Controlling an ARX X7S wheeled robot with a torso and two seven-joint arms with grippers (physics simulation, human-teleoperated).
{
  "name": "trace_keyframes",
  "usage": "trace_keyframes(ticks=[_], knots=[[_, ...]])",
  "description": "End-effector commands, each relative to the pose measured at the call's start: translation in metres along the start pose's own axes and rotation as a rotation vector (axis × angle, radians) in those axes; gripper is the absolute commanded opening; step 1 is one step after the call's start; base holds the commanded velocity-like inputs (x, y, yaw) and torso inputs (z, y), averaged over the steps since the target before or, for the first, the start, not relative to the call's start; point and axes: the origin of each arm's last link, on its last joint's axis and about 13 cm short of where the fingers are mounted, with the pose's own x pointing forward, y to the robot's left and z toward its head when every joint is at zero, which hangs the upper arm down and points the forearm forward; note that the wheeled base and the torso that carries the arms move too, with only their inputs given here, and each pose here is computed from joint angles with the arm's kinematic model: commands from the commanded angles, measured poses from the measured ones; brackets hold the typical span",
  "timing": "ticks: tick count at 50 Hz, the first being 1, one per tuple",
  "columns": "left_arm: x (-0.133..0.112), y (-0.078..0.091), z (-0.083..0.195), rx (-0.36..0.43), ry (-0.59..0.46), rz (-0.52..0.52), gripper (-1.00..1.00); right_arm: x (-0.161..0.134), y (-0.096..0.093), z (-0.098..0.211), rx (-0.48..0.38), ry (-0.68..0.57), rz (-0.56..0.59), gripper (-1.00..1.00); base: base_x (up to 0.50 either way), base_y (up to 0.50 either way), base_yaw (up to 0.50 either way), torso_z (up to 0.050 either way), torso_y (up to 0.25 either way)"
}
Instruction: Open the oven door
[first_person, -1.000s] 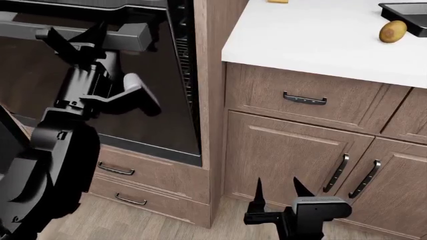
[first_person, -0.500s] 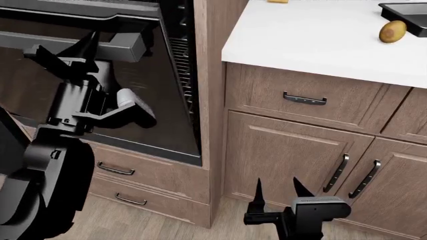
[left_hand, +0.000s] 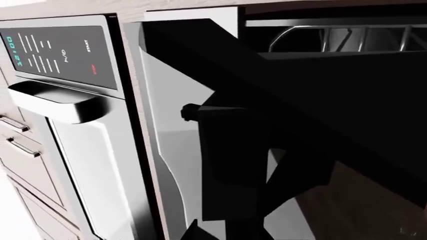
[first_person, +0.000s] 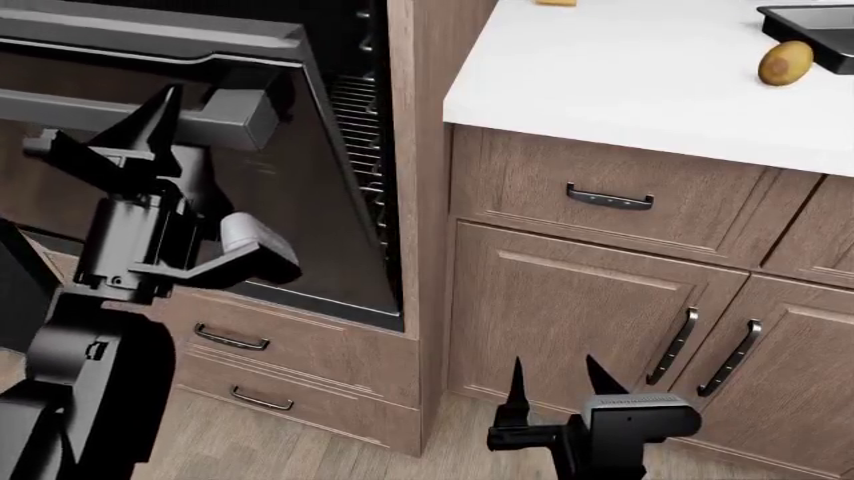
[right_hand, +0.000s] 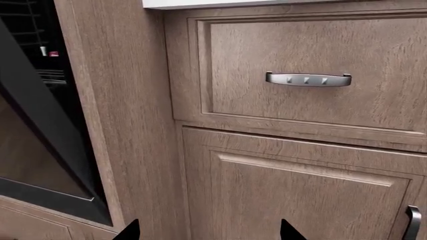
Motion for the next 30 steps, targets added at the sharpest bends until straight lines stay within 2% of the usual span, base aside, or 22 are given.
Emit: trace_keyframes(ticks=[1, 12, 30], knots=[[0.001, 0.032, -0.033, 0.149, 0.122, 0.232, -1.0, 0.0, 0.0, 0.0, -0.001, 0.002, -0.001, 1.0, 0.0, 0.0, 0.01, 0.0, 0.0], [-0.01, 0.025, -0.033, 0.148, 0.122, 0.232, -1.0, 0.001, 0.0, -0.001, 0.005, 0.0, -0.001, 1.0, 0.0, 0.0, 0.01, 0.001, 0.003], [-0.019, 0.023, -0.031, 0.15, 0.109, 0.291, -1.0, 0.0, 0.0, -0.001, 0.002, -0.001, -0.003, 1.0, 0.0, 0.0, 0.01, 0.001, 0.002]])
